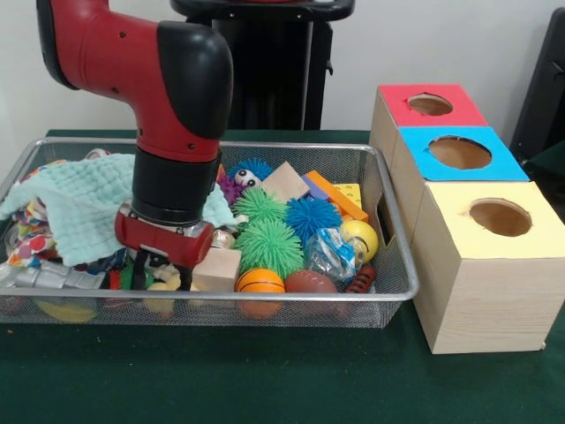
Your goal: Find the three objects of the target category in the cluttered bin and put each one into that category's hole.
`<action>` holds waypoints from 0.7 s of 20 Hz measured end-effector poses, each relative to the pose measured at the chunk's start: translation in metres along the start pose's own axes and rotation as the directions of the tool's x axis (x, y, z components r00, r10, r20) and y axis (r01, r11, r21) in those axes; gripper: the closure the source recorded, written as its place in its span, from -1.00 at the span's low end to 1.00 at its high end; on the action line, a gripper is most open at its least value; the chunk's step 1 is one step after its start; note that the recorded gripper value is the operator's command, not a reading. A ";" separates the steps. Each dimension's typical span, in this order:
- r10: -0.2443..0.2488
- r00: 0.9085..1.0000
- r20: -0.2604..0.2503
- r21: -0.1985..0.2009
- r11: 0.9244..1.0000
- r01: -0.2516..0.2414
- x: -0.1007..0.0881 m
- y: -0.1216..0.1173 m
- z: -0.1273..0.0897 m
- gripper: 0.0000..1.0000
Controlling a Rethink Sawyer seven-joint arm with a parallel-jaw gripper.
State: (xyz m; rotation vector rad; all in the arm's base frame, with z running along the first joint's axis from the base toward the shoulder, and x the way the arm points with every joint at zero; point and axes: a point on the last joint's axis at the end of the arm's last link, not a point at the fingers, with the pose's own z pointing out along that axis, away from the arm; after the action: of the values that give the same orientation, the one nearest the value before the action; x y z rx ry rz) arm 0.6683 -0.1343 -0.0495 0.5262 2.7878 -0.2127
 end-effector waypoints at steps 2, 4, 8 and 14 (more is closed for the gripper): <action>0.001 1.000 -0.001 -0.007 1.000 -0.001 0.001 0.004 0.000 -1.00; 0.001 1.000 -0.002 -0.009 1.000 -0.001 0.001 0.004 -0.001 -1.00; 0.002 1.000 -0.003 -0.015 1.000 -0.002 0.001 0.007 -0.001 -1.00; 0.004 1.000 -0.003 -0.023 1.000 -0.004 0.001 0.011 -0.001 1.00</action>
State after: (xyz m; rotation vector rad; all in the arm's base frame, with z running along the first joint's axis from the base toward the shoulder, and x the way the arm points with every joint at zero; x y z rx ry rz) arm 0.6708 -0.1238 -0.0497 0.5265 2.7888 -0.1784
